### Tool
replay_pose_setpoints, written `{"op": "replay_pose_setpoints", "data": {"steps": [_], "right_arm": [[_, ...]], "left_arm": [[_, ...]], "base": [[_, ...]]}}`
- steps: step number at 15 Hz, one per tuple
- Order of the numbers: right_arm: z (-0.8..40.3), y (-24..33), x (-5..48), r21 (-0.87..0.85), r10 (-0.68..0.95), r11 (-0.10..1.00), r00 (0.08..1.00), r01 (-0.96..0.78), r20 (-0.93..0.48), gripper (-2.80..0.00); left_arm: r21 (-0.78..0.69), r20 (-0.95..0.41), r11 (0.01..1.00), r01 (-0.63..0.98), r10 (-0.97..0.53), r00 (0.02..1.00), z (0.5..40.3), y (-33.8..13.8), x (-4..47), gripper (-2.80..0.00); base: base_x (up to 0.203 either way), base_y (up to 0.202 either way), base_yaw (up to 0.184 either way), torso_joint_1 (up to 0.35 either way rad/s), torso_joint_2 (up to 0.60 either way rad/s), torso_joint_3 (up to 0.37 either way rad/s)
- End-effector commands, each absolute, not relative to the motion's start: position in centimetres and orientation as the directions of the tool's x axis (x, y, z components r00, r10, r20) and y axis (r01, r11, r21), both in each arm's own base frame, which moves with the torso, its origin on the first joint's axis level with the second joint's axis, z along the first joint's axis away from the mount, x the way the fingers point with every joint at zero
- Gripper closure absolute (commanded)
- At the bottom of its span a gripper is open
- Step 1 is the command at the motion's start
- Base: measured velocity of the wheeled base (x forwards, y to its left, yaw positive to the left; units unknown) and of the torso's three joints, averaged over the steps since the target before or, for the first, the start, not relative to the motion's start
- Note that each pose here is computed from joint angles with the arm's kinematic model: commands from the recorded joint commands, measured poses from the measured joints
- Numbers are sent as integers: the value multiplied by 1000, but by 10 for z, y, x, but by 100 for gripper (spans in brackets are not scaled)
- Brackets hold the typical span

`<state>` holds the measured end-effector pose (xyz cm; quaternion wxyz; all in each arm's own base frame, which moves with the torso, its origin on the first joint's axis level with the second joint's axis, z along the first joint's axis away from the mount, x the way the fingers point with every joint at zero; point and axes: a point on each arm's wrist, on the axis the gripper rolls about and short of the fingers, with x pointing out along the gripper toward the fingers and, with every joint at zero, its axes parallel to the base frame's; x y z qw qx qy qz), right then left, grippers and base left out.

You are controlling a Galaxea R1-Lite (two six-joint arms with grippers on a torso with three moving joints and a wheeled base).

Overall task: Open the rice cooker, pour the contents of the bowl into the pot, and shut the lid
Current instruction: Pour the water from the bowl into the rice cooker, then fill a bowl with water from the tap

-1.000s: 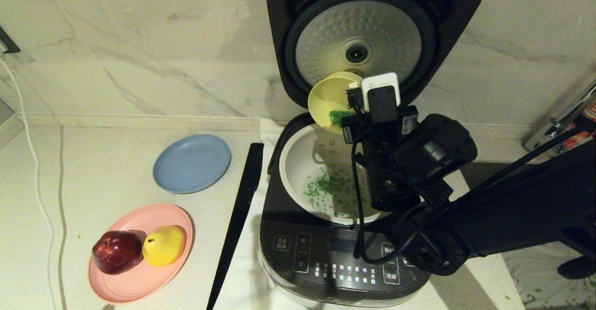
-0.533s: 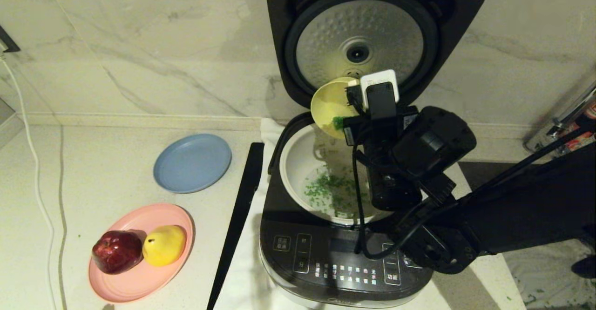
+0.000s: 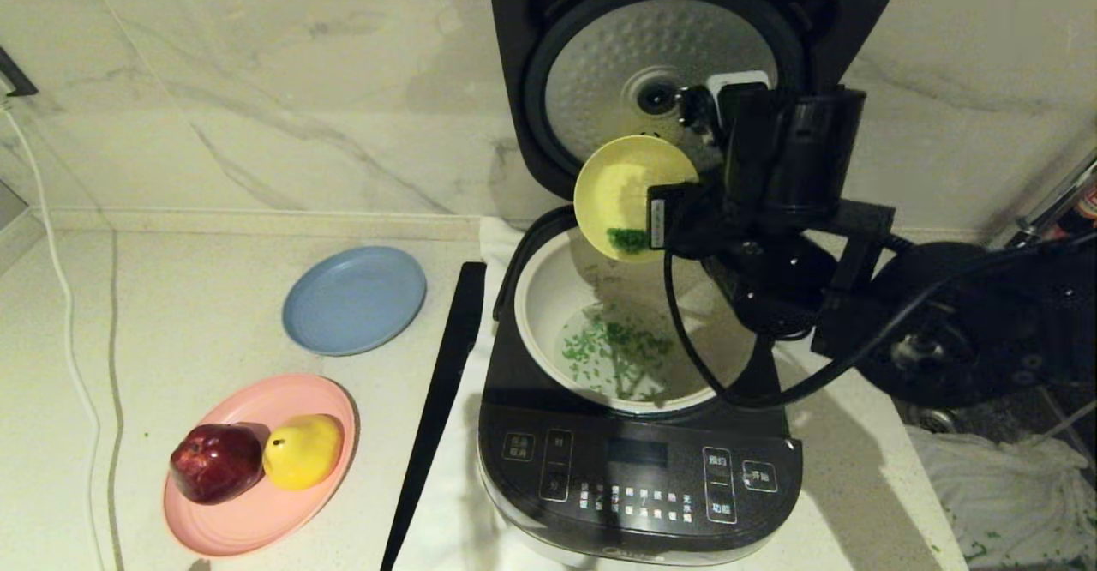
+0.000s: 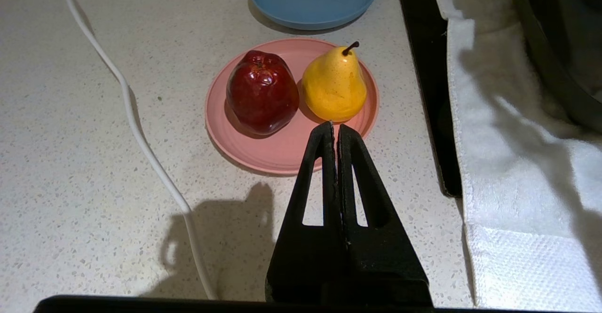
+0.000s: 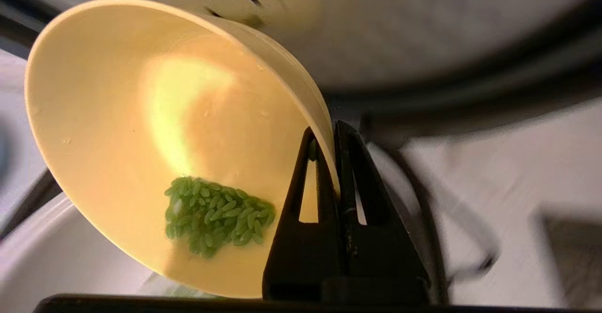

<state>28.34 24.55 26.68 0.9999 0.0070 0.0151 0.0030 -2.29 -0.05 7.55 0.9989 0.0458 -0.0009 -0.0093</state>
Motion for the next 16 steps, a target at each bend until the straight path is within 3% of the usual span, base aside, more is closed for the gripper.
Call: {"op": "replay_pose_setpoints", "data": {"steps": [1, 7, 11, 16], "right_arm": [[278, 228, 278, 131, 15, 991, 974, 15, -224, 0], [311, 194, 256, 306, 142, 952, 875, 8, -464, 0], [348, 148, 220, 429, 254, 903, 811, -4, -527, 0], [357, 76, 187, 476, 182, 863, 776, 168, -603, 0]], "left_arm": [[92, -8, 996, 19, -18, 1000, 73, 0, -22, 0], [92, -6, 996, 19, -18, 1000, 73, 0, -22, 0], [92, -6, 996, 19, -18, 1000, 73, 0, -22, 0], [92, -6, 996, 19, -18, 1000, 73, 0, -22, 0]], "base": [[0, 0, 0, 0, 0, 0], [0, 0, 0, 0, 0, 0], [0, 0, 0, 0, 0, 0], [0, 0, 0, 0, 0, 0]]}}
